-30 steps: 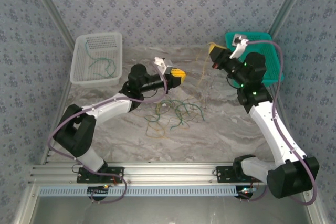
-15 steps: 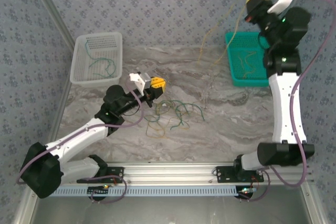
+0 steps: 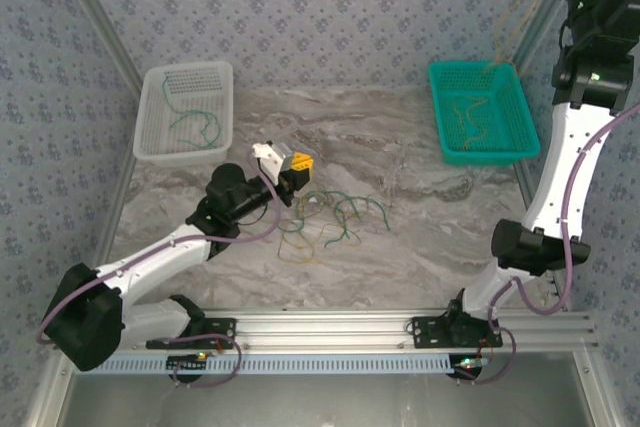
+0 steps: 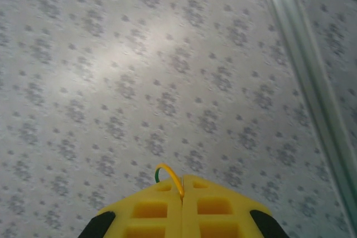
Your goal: Untangle the cables
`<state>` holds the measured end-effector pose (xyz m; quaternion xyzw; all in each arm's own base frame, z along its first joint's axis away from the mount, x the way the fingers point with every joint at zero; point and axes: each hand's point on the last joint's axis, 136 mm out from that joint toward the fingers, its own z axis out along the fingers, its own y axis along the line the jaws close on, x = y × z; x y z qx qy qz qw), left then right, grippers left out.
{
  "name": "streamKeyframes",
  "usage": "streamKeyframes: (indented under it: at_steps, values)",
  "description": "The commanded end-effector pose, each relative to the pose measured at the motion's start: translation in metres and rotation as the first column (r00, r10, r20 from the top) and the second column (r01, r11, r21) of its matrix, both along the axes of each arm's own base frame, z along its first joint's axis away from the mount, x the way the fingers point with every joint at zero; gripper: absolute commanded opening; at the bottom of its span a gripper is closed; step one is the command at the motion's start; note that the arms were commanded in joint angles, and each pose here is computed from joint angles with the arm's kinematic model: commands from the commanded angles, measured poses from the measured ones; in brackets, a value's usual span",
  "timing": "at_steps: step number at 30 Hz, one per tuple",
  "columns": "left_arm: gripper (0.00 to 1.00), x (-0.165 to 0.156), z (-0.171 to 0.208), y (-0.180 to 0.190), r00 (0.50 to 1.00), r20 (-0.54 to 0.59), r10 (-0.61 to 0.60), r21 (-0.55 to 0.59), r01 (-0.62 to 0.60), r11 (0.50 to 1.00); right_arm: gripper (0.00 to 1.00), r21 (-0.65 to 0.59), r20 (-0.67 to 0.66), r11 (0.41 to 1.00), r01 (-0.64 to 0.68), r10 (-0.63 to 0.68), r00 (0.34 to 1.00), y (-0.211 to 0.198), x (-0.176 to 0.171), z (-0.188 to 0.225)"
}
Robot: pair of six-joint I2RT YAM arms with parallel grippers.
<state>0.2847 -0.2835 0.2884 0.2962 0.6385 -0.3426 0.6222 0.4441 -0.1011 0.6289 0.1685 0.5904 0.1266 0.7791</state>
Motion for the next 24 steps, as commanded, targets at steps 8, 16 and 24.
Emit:
streamKeyframes:
  at_steps: [8, 16, 24]
  values:
    - [0.15, 0.002, 0.001, 0.002, 1.000, 0.004, 0.020, -0.002, -0.020, 1.000, 0.00, 0.089, -0.091, 0.938, 0.334, -0.326, 0.941, -0.061, -0.020, -0.144]
    - [0.14, 0.005, -0.007, 0.004, 0.999, -0.013, 0.042, 0.003, -0.042, 0.999, 0.00, 0.066, -0.322, 0.945, 0.320, -0.283, 0.903, -0.049, -0.008, -0.272]
    - [0.14, 0.010, -0.017, -0.001, 0.997, -0.065, 0.035, 0.009, -0.035, 0.999, 0.00, -0.016, -0.408, 0.976, 0.217, -0.204, 0.890, -0.022, 0.018, -0.299]
